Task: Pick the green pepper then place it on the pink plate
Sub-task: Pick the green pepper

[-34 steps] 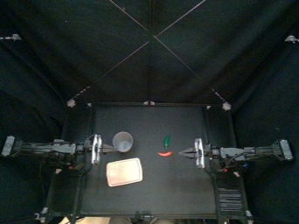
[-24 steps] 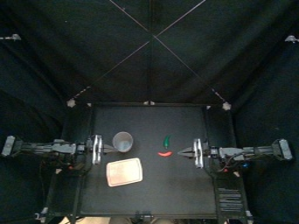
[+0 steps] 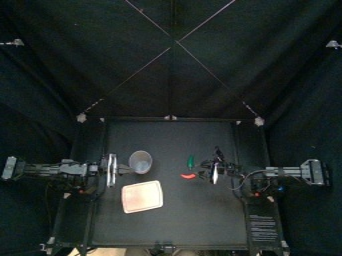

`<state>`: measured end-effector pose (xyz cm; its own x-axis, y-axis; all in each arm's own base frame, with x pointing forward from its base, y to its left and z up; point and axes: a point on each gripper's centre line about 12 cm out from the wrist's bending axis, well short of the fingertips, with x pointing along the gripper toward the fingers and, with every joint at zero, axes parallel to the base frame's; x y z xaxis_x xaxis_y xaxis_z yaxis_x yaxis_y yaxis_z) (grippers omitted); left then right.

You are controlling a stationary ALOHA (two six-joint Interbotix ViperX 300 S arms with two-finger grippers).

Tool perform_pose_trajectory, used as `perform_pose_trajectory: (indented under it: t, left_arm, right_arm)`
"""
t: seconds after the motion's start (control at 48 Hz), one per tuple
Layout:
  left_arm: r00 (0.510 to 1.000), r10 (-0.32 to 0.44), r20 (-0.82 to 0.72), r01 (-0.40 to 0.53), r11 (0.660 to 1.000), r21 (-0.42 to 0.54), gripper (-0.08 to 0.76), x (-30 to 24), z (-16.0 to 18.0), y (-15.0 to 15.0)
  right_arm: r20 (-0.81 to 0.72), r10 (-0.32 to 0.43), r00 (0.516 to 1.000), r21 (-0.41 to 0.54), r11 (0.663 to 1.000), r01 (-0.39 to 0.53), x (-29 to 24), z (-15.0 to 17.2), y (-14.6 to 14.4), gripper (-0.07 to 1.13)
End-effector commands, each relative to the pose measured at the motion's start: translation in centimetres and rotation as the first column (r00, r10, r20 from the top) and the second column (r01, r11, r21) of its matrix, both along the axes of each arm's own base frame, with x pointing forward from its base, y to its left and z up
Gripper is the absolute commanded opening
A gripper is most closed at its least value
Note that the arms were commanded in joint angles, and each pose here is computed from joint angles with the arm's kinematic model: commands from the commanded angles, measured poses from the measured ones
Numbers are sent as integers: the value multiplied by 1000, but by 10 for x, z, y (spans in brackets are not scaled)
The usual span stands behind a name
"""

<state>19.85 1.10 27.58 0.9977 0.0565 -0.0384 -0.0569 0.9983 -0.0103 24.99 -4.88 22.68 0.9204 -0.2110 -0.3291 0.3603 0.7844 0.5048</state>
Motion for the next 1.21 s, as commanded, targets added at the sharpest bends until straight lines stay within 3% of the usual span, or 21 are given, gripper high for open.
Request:
perform_pose_trajectory:
  t: [0.021, 0.25, 0.417, 0.562, 0.75, 1.208]
  left_arm:
    - [1000, 1, 18, -1, 1000, 4, 28, 2, 8, 0]
    - [1000, 2, 9, -2, 1000, 1, 28, 2, 4, 0]
    - [1000, 4, -4, -4, 1000, -3, 28, 1, -1, 1]
    - [1000, 4, -12, -4, 1000, -5, 28, 0, -5, 1]
    - [1000, 4, -12, -4, 1000, -5, 28, 0, -5, 1]
    - [1000, 7, -27, -7, 1000, -16, 28, -1, -11, 1]
  right_arm:
    - [-24, -69, 997, 38, 997, 70, 8, -5, -16, 1051]
    - [-153, -231, 961, 159, 954, 255, 15, -42, -55, 1044]
    - [-255, -273, 928, 258, 905, 337, 26, -60, -70, 1044]
    - [-378, -254, 890, 319, 867, 383, 37, -77, -78, 1044]
    - [-487, -228, 843, 338, 841, 422, 46, -94, -92, 1042]
    - [-587, -148, 796, 333, 852, 404, 69, -110, -97, 1033]
